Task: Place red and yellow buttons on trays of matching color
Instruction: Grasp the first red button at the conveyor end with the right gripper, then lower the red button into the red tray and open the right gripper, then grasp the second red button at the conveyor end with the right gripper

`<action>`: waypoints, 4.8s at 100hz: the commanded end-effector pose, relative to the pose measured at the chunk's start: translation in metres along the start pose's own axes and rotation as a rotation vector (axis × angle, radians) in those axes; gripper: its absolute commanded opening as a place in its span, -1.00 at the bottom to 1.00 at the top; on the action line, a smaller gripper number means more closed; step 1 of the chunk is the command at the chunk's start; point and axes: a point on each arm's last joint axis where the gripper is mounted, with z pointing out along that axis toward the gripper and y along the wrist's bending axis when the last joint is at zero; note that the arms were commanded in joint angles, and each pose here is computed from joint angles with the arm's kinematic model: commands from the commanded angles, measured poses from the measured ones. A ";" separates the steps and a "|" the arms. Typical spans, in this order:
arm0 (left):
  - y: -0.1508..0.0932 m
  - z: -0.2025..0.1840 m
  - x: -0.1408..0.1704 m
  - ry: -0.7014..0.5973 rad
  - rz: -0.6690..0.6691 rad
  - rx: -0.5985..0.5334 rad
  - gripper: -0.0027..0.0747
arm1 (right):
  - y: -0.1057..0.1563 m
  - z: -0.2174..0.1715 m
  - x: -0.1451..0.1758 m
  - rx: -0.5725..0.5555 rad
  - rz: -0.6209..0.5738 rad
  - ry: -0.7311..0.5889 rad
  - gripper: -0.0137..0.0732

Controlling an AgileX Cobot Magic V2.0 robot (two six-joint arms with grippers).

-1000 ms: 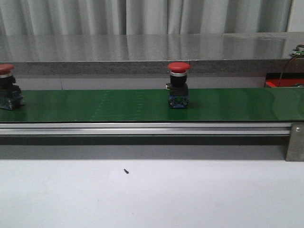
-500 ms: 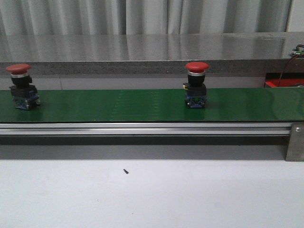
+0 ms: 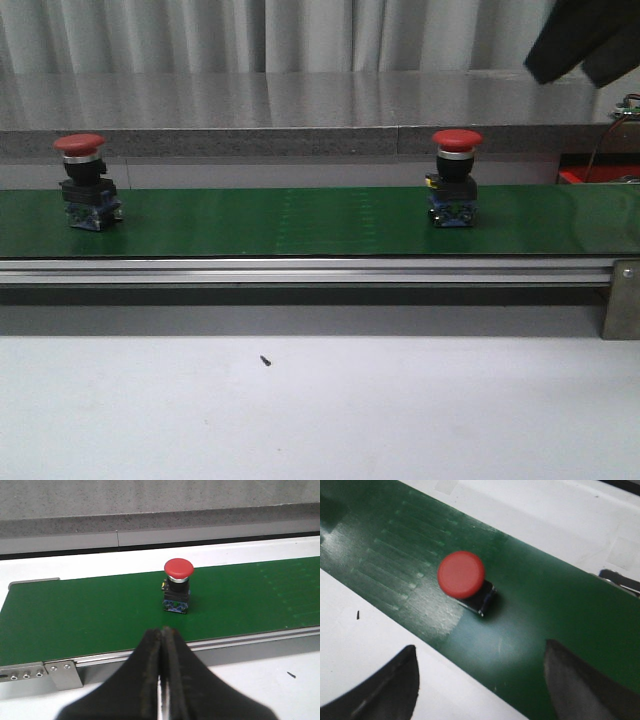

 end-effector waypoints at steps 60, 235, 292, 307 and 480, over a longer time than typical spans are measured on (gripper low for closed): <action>0.001 -0.002 -0.015 -0.096 -0.016 -0.013 -0.98 | -0.029 0.064 -0.023 -0.026 0.017 0.061 0.50; 0.001 -0.002 -0.015 -0.096 -0.016 -0.013 -0.98 | -0.268 0.085 -0.038 0.267 0.268 -0.052 -0.19; 0.001 -0.002 -0.015 -0.096 -0.016 -0.013 -0.98 | -0.223 0.001 -0.081 0.258 0.172 -0.116 0.49; 0.001 -0.002 -0.015 -0.096 -0.016 -0.013 -0.98 | -0.203 -0.021 -0.084 0.216 0.144 -0.078 0.49; 0.001 -0.002 -0.015 -0.096 -0.016 -0.013 -0.98 | -0.011 0.056 -0.017 0.030 -0.075 0.008 0.49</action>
